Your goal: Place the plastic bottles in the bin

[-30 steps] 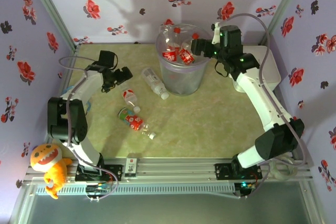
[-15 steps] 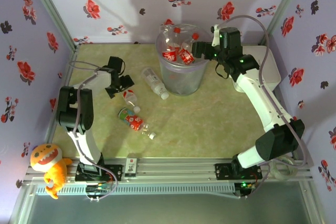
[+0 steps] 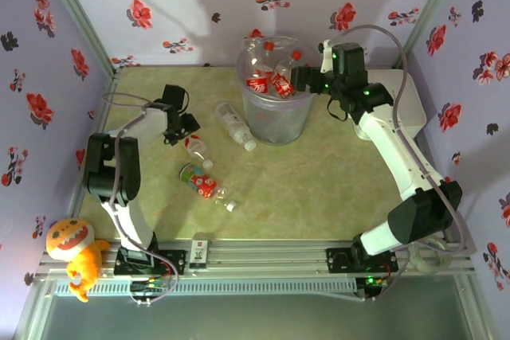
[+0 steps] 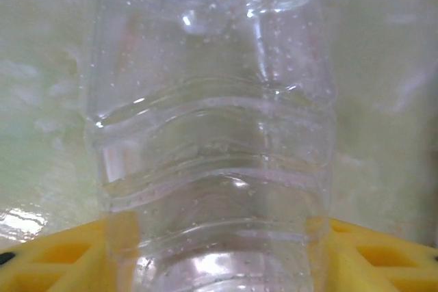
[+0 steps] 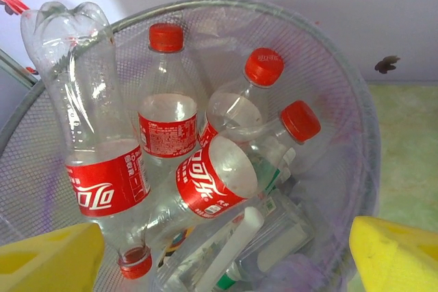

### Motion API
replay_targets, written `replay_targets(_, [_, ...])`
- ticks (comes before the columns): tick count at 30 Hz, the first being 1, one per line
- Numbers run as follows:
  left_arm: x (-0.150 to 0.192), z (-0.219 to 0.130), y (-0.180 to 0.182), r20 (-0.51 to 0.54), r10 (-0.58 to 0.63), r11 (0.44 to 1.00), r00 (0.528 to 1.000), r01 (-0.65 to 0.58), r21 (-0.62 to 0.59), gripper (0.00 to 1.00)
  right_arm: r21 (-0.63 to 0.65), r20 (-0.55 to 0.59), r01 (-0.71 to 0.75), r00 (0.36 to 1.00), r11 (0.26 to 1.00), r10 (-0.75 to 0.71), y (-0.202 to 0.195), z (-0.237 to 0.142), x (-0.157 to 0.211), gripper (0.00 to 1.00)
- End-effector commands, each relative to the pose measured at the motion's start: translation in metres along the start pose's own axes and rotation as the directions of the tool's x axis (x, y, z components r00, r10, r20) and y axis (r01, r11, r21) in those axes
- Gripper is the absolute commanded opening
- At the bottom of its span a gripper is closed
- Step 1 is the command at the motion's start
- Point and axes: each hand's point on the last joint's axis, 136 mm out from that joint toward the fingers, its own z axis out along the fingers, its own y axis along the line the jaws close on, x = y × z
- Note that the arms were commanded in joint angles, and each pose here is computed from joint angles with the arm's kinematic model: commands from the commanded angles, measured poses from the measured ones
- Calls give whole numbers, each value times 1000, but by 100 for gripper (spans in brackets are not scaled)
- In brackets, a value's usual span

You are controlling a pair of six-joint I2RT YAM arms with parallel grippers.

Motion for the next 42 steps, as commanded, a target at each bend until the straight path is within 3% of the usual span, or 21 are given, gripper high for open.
replay_targets(1, [-36, -52, -26, 122, 1, 994, 993, -13, 105, 62, -34, 16, 24, 1000, 999, -23, 16, -7, -13, 92])
replay_targets(10, [-56, -141, -53, 240, -34, 959, 970, -36, 282, 58, -234, 12, 136, 991, 963, -137, 113, -15, -13, 91])
replay_targets(16, [-57, -184, -85, 250, -58, 882, 967, -68, 467, 57, -422, -68, 147, 979, 895, -193, 189, -2, 14, 91])
replay_targets(21, [-57, -213, -107, 255, -57, 802, 965, -108, 588, 56, -565, -168, 61, 968, 823, -187, 232, 10, 37, 92])
replay_targets(24, [-57, -226, -119, 260, -57, 753, 964, -130, 646, 56, -595, -233, -12, 960, 803, -158, 243, 20, 46, 94])
replay_targets(30, [-58, -242, -139, 251, -95, 650, 963, -131, 749, 56, -582, -260, -36, 955, 812, -144, 251, 40, 58, 94])
replay_targets(37, [-50, -245, -151, 237, -75, 624, 969, -140, 769, 56, -561, -268, -48, 955, 826, -127, 253, 62, 60, 92])
replay_targets(42, [-48, -251, -154, 238, -76, 608, 968, -144, 781, 56, -550, -262, -48, 958, 834, -118, 255, 74, 57, 85])
